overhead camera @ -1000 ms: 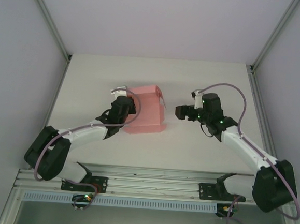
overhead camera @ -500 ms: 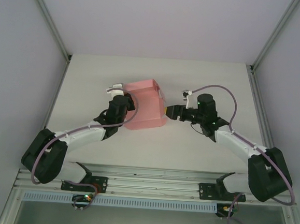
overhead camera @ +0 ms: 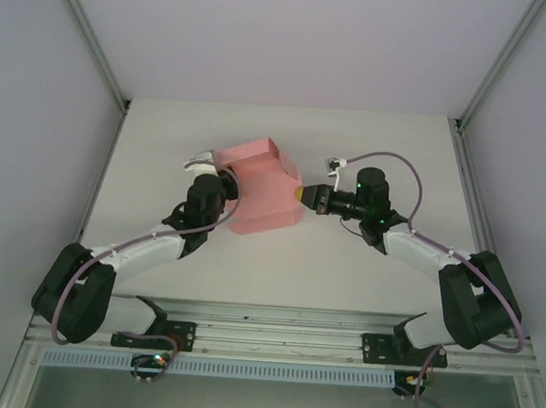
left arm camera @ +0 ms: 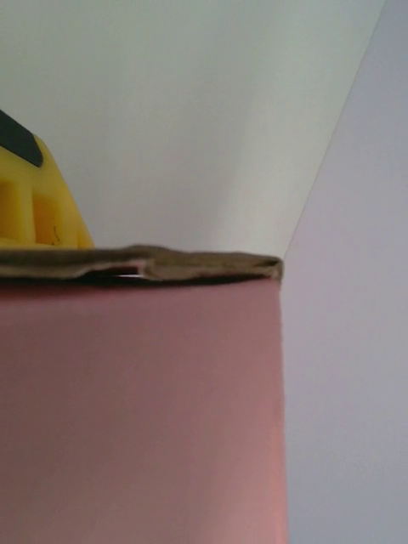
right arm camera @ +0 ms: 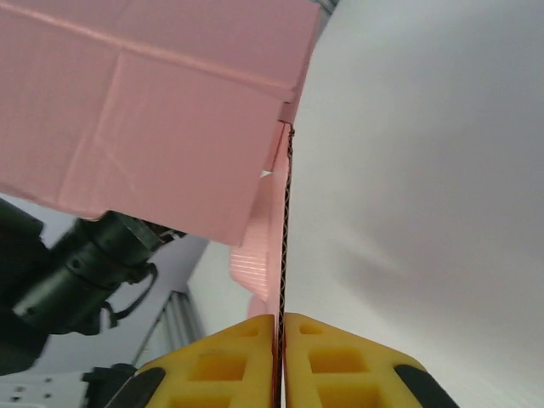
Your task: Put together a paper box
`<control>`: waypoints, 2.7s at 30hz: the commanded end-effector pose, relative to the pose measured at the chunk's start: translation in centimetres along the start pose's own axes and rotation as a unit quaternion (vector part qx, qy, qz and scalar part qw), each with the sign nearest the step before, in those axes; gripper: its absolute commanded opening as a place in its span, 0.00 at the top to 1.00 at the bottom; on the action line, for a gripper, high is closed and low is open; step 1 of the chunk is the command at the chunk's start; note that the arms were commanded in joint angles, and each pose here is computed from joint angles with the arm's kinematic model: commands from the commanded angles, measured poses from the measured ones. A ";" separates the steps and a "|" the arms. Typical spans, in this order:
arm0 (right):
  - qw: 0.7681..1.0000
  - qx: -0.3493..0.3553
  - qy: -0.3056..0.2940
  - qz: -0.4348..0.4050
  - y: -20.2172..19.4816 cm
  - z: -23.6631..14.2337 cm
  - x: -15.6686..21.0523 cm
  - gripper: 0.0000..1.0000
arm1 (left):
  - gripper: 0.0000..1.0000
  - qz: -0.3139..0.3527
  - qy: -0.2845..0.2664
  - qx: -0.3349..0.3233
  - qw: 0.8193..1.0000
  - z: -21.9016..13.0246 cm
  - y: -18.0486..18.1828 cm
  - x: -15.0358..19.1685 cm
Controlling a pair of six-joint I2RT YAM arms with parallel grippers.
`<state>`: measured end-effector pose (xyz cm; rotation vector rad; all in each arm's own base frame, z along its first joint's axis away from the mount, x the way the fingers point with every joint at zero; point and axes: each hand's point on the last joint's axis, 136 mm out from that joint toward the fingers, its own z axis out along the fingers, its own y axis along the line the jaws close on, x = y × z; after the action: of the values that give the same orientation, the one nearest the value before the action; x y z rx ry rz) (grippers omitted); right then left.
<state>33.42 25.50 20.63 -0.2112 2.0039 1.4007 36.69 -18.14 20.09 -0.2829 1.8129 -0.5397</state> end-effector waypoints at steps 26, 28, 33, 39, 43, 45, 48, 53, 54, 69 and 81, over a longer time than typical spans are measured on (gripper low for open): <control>0.947 0.221 -0.010 -0.232 0.8 -10.1 -3.5 0.14 | 1.00 0.060 0.081 0.091 0.991 -0.5 -3.0 0.8; 0.936 0.208 0.016 -0.285 0.9 -9.2 -3.8 0.21 | 1.00 0.061 0.086 0.098 0.990 -0.3 -3.2 1.1; 0.917 0.149 0.058 -0.365 1.0 -6.4 -4.1 0.35 | 1.00 0.063 0.099 0.107 0.987 0.3 -3.9 1.5; 0.909 0.093 0.099 -0.394 2.2 -3.2 -3.4 0.35 | 1.00 0.067 0.114 0.112 0.985 1.2 -4.6 2.2; 0.897 0.086 0.126 -0.414 2.4 -1.5 -2.2 0.35 | 1.00 0.067 0.119 0.118 0.984 1.5 -5.2 2.4; 0.892 0.097 0.119 -0.425 2.6 -1.0 -2.6 0.35 | 1.00 0.069 0.119 0.124 0.983 1.4 -5.6 2.3; 0.880 0.145 0.105 -0.441 1.5 0.2 -3.4 0.36 | 1.00 0.070 0.118 0.129 0.982 1.4 -6.0 2.4; 0.865 0.203 0.060 -0.455 1.4 1.5 -5.3 0.46 | 1.00 0.085 0.118 0.134 0.980 1.2 -6.8 2.7; 0.864 0.216 0.043 -0.453 1.4 1.6 -5.8 0.50 | 1.00 0.089 0.119 0.133 0.980 1.1 -6.9 2.8; 0.761 0.480 -0.142 -0.413 -1.2 -1.1 -11.9 0.83 | 1.00 0.109 0.108 0.094 0.984 0.6 -7.3 3.0; 0.652 0.652 -0.143 -0.358 -6.4 -5.7 -13.4 1.00 | 1.00 0.082 0.074 -0.163 0.980 -1.0 0.2 0.7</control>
<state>42.85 24.83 24.98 -0.4001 1.7903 -0.1731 36.69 -22.27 20.53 -0.1848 2.0117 -0.3738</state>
